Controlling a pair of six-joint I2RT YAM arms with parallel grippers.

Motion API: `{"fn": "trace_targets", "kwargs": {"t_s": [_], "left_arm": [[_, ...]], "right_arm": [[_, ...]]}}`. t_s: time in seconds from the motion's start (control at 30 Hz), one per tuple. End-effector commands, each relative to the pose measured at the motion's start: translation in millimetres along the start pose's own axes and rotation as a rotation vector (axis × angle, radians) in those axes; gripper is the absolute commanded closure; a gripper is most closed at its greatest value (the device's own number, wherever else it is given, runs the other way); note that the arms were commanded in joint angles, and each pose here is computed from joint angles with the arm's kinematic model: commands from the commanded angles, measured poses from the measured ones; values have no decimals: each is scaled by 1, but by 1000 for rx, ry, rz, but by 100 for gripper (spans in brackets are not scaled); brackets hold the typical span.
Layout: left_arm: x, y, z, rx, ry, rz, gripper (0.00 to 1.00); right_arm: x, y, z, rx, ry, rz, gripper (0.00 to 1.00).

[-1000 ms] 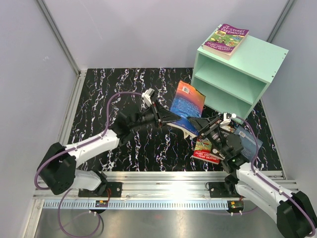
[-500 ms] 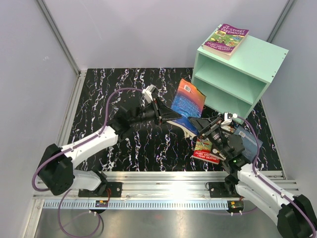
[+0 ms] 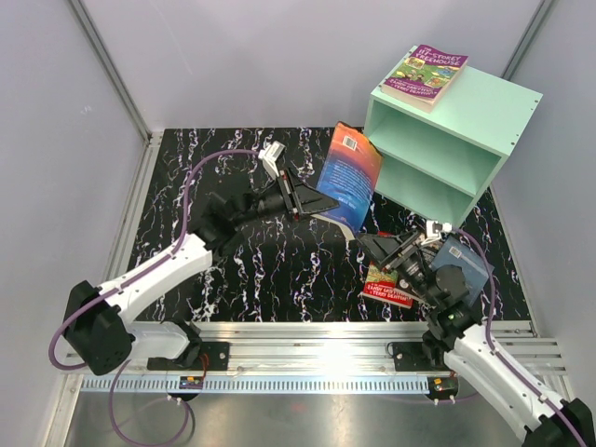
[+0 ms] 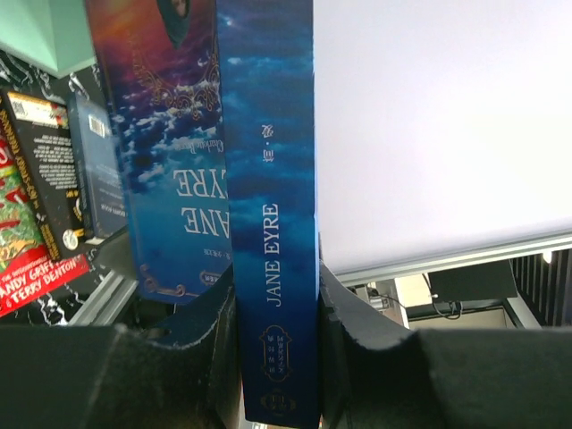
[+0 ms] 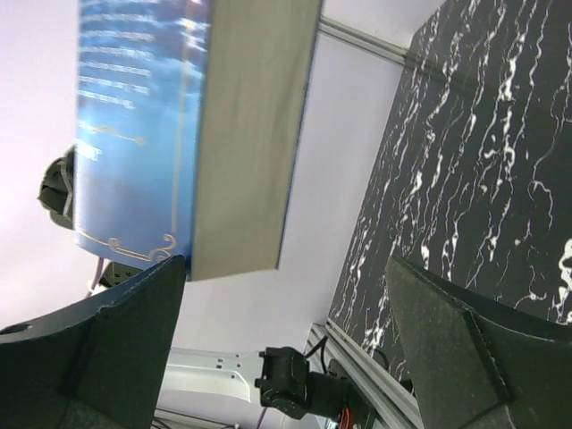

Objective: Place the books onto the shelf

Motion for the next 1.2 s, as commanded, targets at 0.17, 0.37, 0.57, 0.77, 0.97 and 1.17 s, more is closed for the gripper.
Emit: {"fn": "trace_targets", "kwargs": {"t_s": [0.17, 0.37, 0.57, 0.77, 0.97, 1.17], "left_arm": [[2, -104, 26, -406, -52, -221, 100], [5, -97, 28, -393, -64, -213, 100], [6, -100, 29, -409, -58, -209, 100], [7, -91, 30, -361, -69, -217, 100], [5, -85, 30, -357, -68, -200, 100], [4, -89, 32, -375, -61, -202, 100]], "right_arm": [[-2, 11, -5, 154, -2, -47, 0], [5, 33, 9, 342, -59, -96, 0], [16, 51, 19, 435, -144, -120, 0], [23, 69, 25, 508, -160, -122, 0], [25, 72, 20, 481, -158, -97, 0], [24, 65, 8, 435, -151, -71, 0]]}}
Point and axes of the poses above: each gripper's point midway between its finger pads, its own z axis back along the fingers, its own y axis along the line the jaws close on, x = y × z, the point moved 8 cm from there along z, back along the fingers, and after that the axes turned 6 degrees about z, right-handed, at the moved point
